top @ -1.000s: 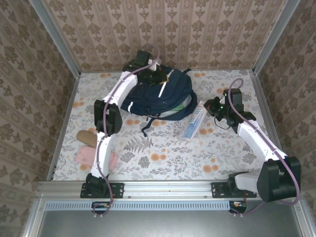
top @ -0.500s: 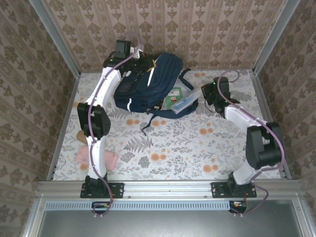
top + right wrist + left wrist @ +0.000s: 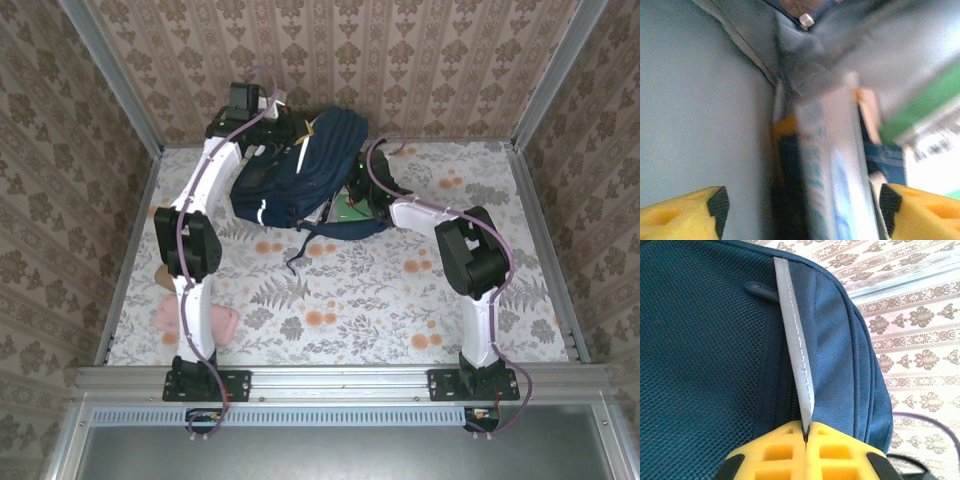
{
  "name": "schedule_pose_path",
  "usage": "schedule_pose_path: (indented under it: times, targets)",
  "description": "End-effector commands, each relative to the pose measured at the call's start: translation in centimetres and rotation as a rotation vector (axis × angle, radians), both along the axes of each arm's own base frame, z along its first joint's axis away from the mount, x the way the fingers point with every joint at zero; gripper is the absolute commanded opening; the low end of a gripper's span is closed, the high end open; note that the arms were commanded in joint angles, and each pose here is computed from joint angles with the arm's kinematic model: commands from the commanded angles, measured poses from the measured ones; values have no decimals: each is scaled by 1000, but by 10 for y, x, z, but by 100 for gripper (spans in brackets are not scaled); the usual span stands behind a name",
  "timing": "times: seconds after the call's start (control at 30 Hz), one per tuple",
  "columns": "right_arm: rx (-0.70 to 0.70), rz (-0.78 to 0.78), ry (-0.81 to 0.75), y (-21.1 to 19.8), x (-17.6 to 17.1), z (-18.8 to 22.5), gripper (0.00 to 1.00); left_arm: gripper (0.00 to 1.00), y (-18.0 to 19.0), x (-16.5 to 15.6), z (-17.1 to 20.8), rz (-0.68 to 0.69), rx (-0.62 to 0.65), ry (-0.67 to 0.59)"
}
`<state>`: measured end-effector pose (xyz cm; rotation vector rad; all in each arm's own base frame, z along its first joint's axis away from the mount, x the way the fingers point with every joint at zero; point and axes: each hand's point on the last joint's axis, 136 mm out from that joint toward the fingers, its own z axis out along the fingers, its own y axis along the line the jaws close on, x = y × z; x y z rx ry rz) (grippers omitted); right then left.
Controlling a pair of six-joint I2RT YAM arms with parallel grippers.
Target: Pack the student bag
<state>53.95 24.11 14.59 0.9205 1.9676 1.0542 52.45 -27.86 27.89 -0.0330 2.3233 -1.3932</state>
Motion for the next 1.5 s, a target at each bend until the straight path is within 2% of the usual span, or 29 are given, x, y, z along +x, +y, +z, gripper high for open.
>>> schedule_pose_path:
  times: [0.0, 0.17, 0.23, 0.33, 0.37, 0.43, 0.57, 0.63, 0.67, 0.73, 0.77, 0.87, 0.97, 1.2, 1.47]
  targets:
    - [-106, -76, 10, -59, -7, 15, 83, 0, 18, 0, 66, 18, -69, -162]
    - [-297, -35, 75, -93, -33, 28, 85, 0, 12, 1, 56, 4, -67, -144]
    - [-394, -75, 92, -112, -51, 39, 84, 1, 7, -4, 50, -11, -49, -134]
    - [-517, -155, 104, -139, -78, 56, 84, 45, 9, -15, 41, 1, 39, -118]
    - [-552, -165, 105, -143, -87, 62, 84, 51, 12, -21, 39, 11, 79, -115]
    - [-626, -152, 103, -144, -100, 73, 84, 58, 24, -37, 39, 42, 169, -119]
    - [-763, -73, 76, -128, -127, 80, 83, 63, 81, -76, 44, 207, 347, -157]
    - [-789, -16, 51, -116, -139, 78, 83, 73, 127, -95, 40, 366, 406, -135]
    - [-801, 21, 41, -108, -147, 74, 83, 81, 153, -109, 37, 451, 405, -109]
    - [-840, 85, 25, -94, -160, 69, 83, 91, 195, -134, 23, 561, 394, -52]
    - [-861, 123, 21, -85, -167, 64, 84, 100, 218, -149, 15, 635, 406, -9]
    - [-907, 217, 17, -63, -186, 50, 84, 100, 284, -193, -30, 818, 456, 197]
    - [-898, 294, 12, -43, -200, 36, 85, 100, 317, -223, -71, 888, 517, 349]
    - [-861, 339, -18, -34, -218, 35, 85, 100, 339, -246, -150, 878, 561, 622]
    - [-842, 314, -39, -43, -226, 32, 84, 100, 350, -258, -191, 864, 648, 724]
